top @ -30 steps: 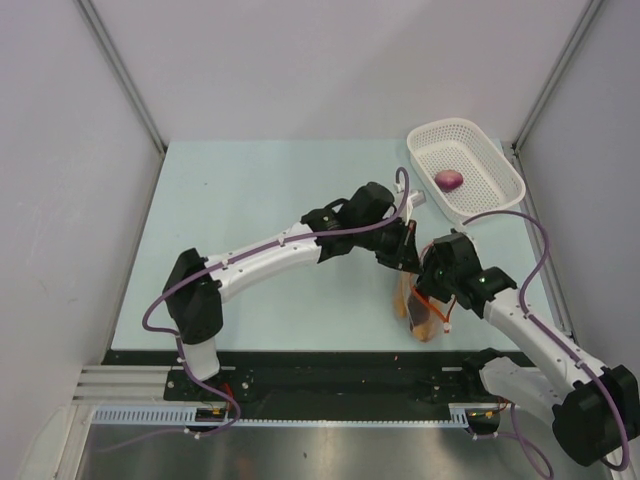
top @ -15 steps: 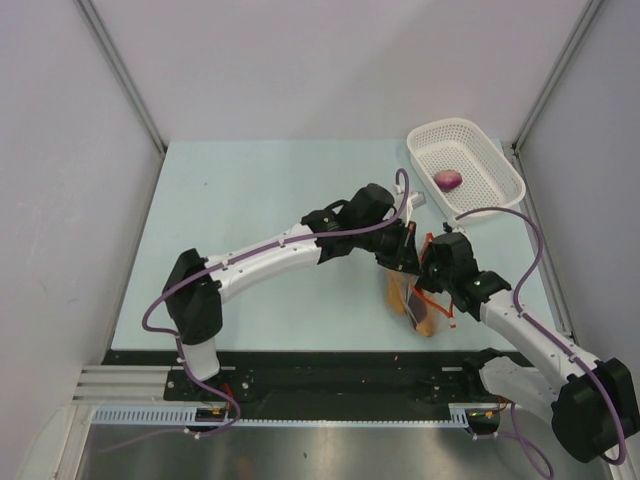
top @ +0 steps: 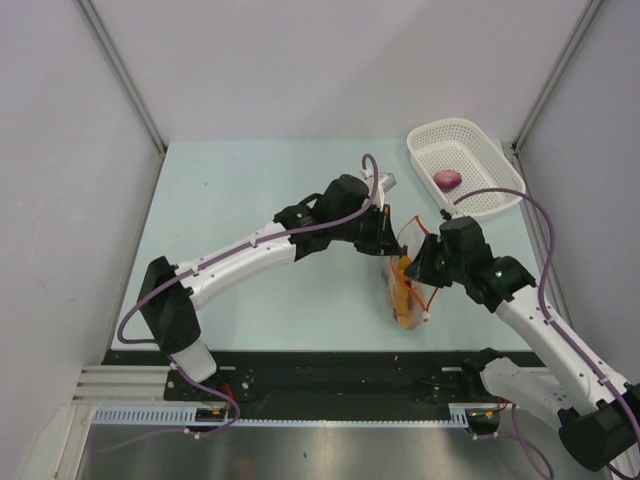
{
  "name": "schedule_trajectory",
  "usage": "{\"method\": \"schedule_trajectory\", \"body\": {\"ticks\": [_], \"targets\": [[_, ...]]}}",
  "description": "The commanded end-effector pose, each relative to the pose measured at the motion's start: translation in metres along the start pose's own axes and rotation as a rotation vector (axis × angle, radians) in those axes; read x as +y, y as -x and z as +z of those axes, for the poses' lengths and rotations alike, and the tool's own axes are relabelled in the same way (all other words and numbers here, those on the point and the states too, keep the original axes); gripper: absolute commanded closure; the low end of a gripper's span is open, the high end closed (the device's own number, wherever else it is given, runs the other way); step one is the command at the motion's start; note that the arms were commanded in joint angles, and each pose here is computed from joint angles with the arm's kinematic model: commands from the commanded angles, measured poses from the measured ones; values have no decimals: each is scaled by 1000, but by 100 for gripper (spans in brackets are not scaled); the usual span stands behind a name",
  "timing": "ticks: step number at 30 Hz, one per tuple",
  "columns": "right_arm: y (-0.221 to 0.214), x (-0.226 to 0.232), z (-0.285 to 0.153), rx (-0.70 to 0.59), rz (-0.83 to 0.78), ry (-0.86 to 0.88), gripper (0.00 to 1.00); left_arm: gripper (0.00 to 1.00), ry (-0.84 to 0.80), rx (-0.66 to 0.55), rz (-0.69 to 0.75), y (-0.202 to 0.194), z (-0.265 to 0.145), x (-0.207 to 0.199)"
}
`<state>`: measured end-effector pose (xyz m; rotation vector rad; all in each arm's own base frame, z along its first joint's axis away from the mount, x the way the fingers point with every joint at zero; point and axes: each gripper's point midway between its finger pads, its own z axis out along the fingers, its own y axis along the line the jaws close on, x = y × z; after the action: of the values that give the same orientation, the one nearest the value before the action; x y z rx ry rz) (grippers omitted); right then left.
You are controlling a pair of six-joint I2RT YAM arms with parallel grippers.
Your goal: Open the zip-top bag and remove the fake food
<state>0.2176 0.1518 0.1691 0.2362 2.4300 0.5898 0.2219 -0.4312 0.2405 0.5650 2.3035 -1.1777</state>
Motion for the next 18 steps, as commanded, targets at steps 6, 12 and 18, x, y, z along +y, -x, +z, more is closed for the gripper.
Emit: {"method": "schedule_trajectory", "body": {"ticks": [6, 12, 18], "targets": [[6, 9, -52, 53, -34, -26, 100, 100, 13, -24, 50, 3, -5, 0], [30, 28, -97, -113, -62, 100, 100, 100, 106, -29, 41, 3, -7, 17], [93, 31, -145, -364, -10, 22, 100, 100, 155, -31, 36, 4, -11, 29]]}}
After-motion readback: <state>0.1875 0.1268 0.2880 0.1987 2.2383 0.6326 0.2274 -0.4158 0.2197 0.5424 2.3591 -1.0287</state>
